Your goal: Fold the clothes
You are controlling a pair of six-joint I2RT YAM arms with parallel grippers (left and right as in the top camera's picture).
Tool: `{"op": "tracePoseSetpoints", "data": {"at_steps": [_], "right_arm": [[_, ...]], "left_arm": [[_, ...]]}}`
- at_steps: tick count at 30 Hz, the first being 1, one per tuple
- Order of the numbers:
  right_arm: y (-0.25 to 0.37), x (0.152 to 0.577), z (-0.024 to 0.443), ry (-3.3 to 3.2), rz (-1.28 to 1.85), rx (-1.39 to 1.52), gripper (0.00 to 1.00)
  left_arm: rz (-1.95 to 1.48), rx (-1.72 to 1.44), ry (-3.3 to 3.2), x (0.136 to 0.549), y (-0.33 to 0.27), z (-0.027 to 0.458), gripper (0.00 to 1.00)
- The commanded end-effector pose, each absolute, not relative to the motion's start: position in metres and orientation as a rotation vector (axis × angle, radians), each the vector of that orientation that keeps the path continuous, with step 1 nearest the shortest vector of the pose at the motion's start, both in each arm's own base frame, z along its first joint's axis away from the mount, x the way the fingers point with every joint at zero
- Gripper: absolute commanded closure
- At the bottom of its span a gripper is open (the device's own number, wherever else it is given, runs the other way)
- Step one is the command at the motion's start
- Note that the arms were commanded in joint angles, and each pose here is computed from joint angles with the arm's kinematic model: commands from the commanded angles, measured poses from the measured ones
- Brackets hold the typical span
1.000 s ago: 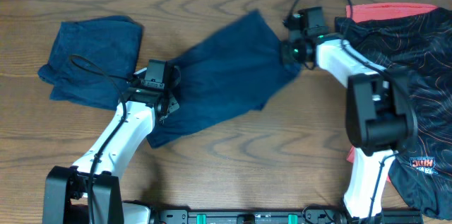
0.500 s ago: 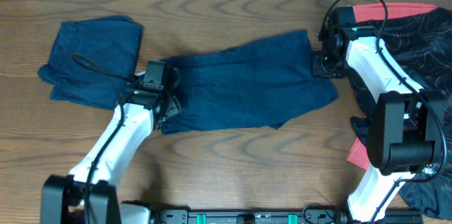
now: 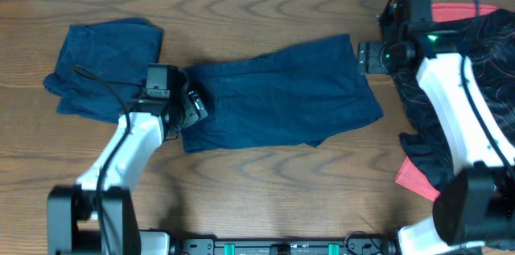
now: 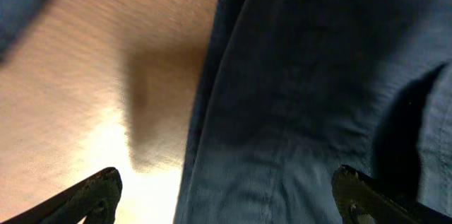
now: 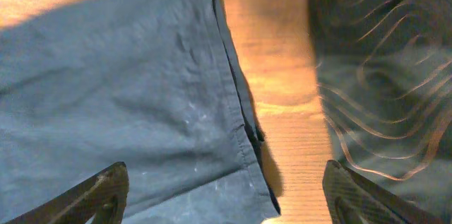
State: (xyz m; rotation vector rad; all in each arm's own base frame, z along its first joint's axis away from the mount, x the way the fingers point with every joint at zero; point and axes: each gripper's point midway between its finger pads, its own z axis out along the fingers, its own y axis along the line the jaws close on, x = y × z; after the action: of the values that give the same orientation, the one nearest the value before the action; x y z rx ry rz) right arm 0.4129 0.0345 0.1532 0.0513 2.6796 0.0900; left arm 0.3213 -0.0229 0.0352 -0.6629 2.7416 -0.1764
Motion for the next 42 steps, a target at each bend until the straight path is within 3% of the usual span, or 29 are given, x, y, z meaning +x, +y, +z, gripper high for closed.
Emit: {"op": "tracePoseSetpoints", "data": {"at_steps": [1,5,9,10,12,13,21,30,42], "right_arm": [[0.033,0.409,0.158,2.68,0.087,0.055,0.18],[0.039,0.403,0.155,2.708,0.129,0.043,0.2],[0.047,0.401,0.155,2.713,0.149,0.018,0.32],[0.051,0.4,0.154,2.715,0.151,0.007,0.35],[0.057,0.399,0.154,2.718,0.156,-0.013,0.47],[0.06,0.399,0.154,2.718,0.158,-0.026,0.52],[0.096,0.393,0.136,2.762,0.189,-0.175,0.97],[0.182,0.365,0.082,2.89,0.503,-0.476,0.99],[0.317,0.276,-0.003,3.011,0.84,-0.882,0.99]], "left_arm": [[-0.396,-0.591,2.814,0.324,-0.041,0.017,0.04],[-0.468,-0.57,2.861,0.324,-0.046,-0.005,0.06],[-0.602,-0.515,2.888,0.323,-0.062,-0.014,0.3],[-0.612,-0.516,2.891,0.323,-0.063,-0.015,0.4],[-0.61,-0.504,2.894,0.322,-0.063,-0.016,0.81],[-0.609,-0.5,2.895,0.322,-0.063,-0.016,0.94],[-0.435,-0.548,2.965,0.305,-0.045,0.003,0.94],[-0.379,-0.524,2.882,0.306,-0.037,0.081,0.94],[-0.406,-0.483,2.769,0.3,-0.038,0.142,0.94]]}}
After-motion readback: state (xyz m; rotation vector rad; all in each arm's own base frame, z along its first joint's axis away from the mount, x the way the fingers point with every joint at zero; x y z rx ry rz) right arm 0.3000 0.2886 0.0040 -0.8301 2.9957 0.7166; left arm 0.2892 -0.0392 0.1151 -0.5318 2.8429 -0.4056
